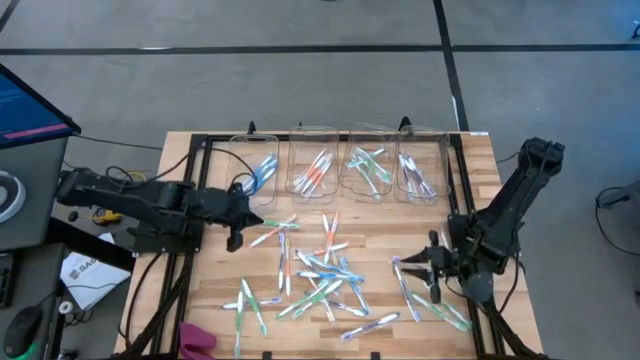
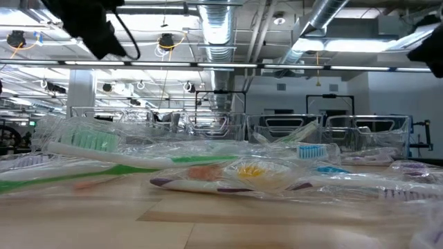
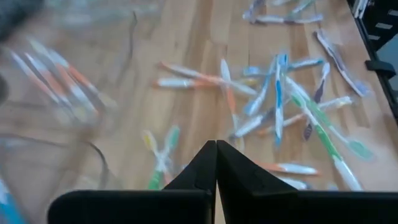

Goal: Pick & Place Toothbrushes
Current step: Put the orange toothbrush into the middle left transparent bin

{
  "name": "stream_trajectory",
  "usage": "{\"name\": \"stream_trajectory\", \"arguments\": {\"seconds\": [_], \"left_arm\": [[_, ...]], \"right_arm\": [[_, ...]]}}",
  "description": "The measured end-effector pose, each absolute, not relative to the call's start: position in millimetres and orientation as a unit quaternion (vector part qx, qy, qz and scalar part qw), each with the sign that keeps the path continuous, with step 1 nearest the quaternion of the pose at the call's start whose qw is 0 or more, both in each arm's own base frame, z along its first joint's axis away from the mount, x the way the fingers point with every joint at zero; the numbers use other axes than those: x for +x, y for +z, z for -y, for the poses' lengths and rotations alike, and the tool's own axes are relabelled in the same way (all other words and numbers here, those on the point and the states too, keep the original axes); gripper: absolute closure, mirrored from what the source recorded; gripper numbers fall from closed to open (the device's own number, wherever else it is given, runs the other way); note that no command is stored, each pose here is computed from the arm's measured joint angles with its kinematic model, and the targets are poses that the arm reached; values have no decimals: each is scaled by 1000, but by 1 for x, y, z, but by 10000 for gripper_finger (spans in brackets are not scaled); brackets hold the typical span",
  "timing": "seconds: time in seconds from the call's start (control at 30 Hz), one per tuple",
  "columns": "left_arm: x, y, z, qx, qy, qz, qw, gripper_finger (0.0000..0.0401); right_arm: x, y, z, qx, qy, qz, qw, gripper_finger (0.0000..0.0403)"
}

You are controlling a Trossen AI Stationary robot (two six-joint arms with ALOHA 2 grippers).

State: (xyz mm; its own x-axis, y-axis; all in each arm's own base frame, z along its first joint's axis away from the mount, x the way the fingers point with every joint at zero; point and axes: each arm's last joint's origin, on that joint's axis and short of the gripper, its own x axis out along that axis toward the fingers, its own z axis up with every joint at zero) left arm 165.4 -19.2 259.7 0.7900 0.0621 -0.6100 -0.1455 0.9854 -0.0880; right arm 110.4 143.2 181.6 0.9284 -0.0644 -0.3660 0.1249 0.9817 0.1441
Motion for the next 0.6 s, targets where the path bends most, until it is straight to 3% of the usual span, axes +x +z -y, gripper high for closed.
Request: {"name": "stream_trajectory", "arguments": {"seconds": [0.27,0.43,0.6], "left_arm": [[164,235,25,-94,41,-336,936,400],[162,243,26,-33,0,-311,950,400],[158,261,25,6,-24,-255,967,400]], "right_arm": [[122,170,-141,61,-86,-195,975,280],[137,165,-131,-41,-143,-188,971,280],[154,171,-118,-69,-183,-191,962,281]]}}
